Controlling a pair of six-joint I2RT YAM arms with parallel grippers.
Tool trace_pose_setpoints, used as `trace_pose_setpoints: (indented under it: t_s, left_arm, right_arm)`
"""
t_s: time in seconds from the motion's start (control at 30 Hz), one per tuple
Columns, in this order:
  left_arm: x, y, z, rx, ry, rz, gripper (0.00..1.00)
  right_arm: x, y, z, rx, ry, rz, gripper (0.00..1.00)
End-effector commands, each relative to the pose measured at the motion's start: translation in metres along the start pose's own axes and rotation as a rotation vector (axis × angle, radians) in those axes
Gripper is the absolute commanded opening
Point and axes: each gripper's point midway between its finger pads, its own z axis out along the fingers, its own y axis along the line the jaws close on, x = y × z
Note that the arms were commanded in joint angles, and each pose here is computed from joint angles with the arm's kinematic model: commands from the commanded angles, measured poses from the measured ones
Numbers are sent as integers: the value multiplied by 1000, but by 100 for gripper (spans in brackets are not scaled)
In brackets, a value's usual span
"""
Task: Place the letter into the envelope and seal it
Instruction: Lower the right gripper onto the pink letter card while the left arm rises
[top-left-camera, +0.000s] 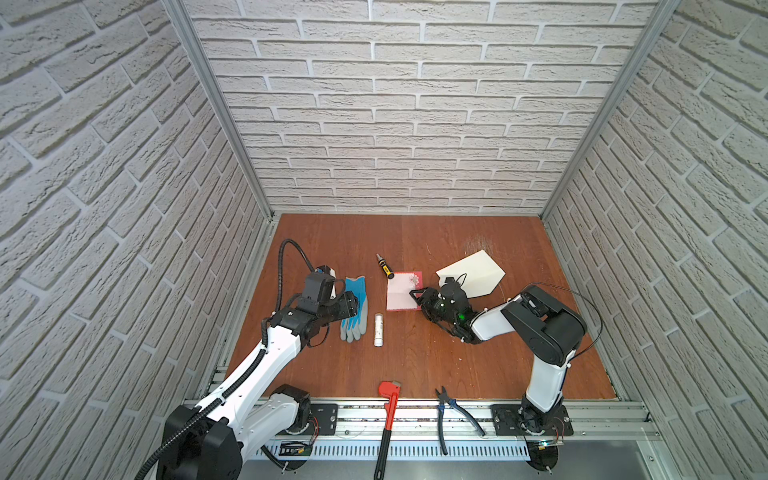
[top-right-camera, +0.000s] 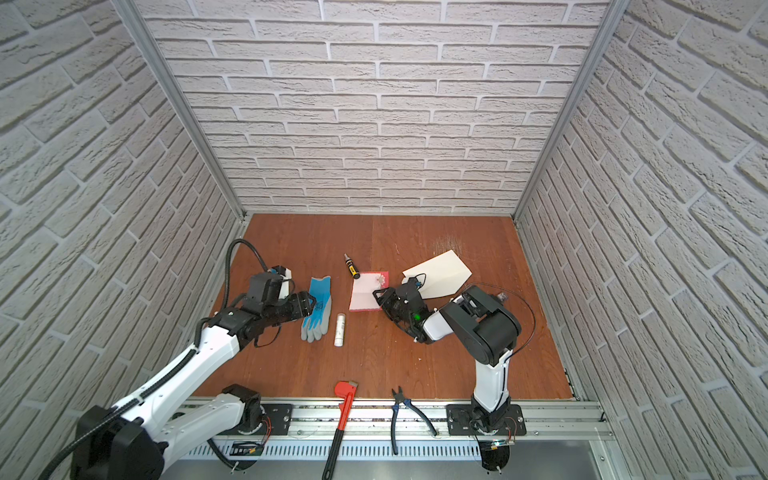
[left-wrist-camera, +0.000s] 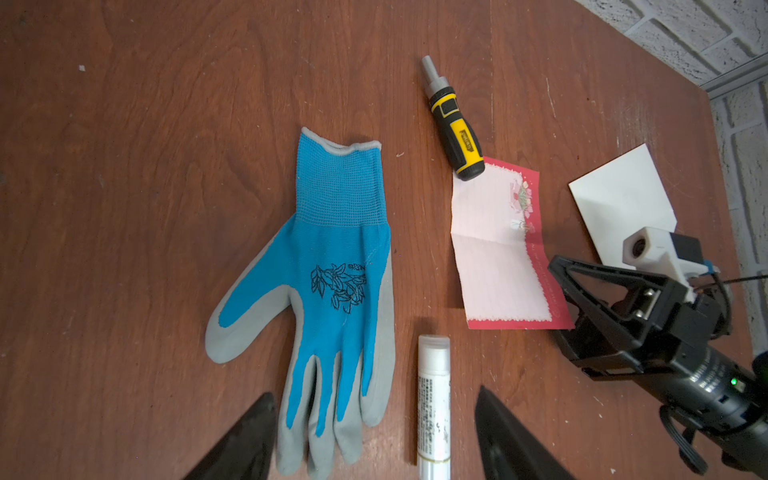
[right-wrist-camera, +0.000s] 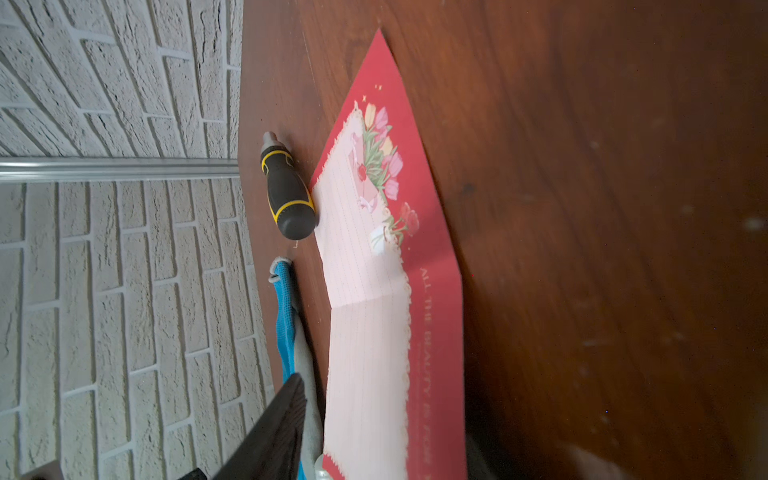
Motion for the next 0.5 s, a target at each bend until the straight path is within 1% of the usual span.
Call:
trace_pose_setpoints:
  t_s: [0.0, 0.1, 0.2, 0.3, 0.33, 0.47]
  left_arm:
    - [-15, -11, -7, 30, -49, 16, 75]
    - [-16, -11, -9, 31, -52, 17, 75]
    - [-18, -11, -14, 28, -58, 22, 75]
    - [-19, -11, -21, 26, -66, 26, 75]
    - [-19, -11, -23, 26, -68, 28, 75]
    - [-18, -11, -33, 26, -80, 29, 75]
  right_arm:
    - [6, -39, -2, 119, 19, 20, 44]
    - [5, -38, -4, 115, 15, 15, 35]
    - [5, -36, -8, 115, 10, 10, 21]
    - [3, -37, -13, 124, -4, 9, 9]
    - [2, -37, -15, 125, -7, 8, 7]
    - [0, -38, -28, 143, -24, -5, 6]
